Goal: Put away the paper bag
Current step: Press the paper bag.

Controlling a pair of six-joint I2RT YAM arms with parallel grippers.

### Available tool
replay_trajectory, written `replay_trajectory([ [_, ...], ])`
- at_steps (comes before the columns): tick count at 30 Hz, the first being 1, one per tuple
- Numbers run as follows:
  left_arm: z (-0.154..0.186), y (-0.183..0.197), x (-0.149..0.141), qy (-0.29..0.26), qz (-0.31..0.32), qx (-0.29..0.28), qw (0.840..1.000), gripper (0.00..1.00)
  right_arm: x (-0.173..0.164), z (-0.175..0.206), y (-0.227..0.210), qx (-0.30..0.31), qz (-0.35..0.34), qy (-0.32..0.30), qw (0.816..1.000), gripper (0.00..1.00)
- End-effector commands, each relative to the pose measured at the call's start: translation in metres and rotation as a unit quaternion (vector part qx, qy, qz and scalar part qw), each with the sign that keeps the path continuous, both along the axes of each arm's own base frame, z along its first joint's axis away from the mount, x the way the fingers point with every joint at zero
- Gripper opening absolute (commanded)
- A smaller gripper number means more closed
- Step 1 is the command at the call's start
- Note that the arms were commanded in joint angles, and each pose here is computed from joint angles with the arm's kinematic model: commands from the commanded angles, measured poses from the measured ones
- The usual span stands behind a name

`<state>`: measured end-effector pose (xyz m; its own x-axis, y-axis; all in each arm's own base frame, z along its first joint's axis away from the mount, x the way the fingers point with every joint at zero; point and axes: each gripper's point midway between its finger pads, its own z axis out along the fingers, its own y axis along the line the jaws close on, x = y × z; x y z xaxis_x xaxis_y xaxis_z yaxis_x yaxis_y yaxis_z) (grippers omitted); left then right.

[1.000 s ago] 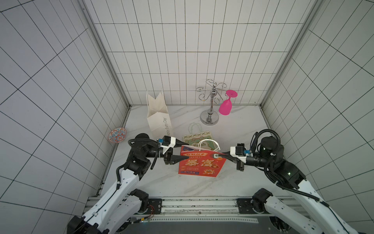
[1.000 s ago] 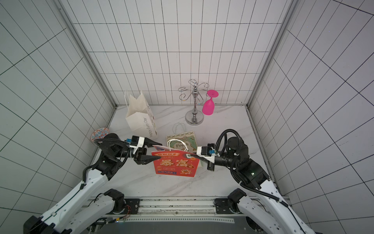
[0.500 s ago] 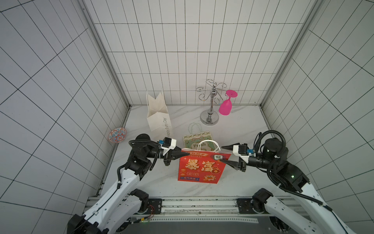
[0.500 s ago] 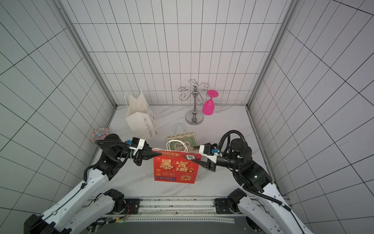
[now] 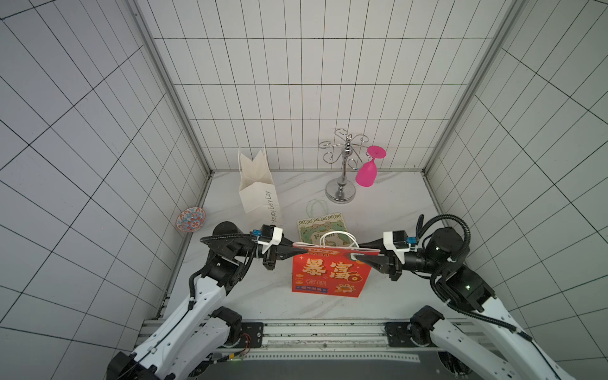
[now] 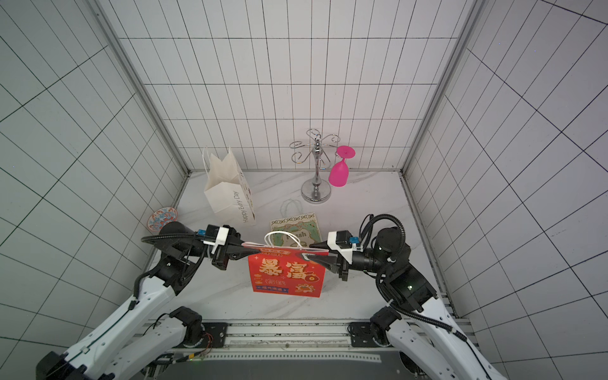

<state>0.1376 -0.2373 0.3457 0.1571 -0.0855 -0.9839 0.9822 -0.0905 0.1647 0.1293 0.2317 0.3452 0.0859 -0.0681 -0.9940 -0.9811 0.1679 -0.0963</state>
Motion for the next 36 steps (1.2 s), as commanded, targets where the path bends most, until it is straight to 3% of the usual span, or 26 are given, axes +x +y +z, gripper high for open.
replay_trajectory([
  [1, 0.01, -0.001, 0.008, -0.002, 0.023, -0.012, 1.0, 0.0, 0.001, -0.007, 0.002, 0.006, 0.01, -0.003, 1.0, 0.03],
  [4, 0.01, -0.001, 0.019, 0.017, 0.046, -0.015, 0.999, 0.03, 0.011, -0.009, 0.0, 0.003, -0.017, -0.012, 1.0, 0.0],
  [6, 0.008, -0.001, 0.026, 0.034, 0.058, -0.015, 0.998, 0.31, 0.016, -0.008, -0.002, 0.004, -0.019, -0.013, 1.0, 0.0],
  [9, -0.005, -0.001, 0.023, 0.051, 0.049, -0.006, 0.997, 0.59, 0.017, 0.001, -0.003, 0.016, 0.006, -0.014, 1.0, 0.0],
  [10, -0.009, -0.001, 0.021, 0.054, 0.044, -0.002, 0.998, 0.63, 0.019, 0.005, -0.004, 0.021, 0.012, -0.015, 1.0, 0.0],
  [21, -0.038, 0.0, 0.028, 0.079, 0.073, 0.024, 0.994, 0.66, 0.033, 0.012, -0.01, 0.026, 0.086, 0.004, 0.996, 0.0],
  [27, -0.03, 0.001, 0.034, 0.07, 0.092, 0.012, 0.993, 0.74, 0.026, 0.013, -0.009, 0.02, 0.125, 0.007, 0.992, 0.0],
  [36, -0.021, 0.007, 0.038, 0.062, 0.12, 0.0, 0.991, 0.81, 0.02, 0.009, -0.013, 0.015, 0.115, 0.004, 0.993, 0.0],
])
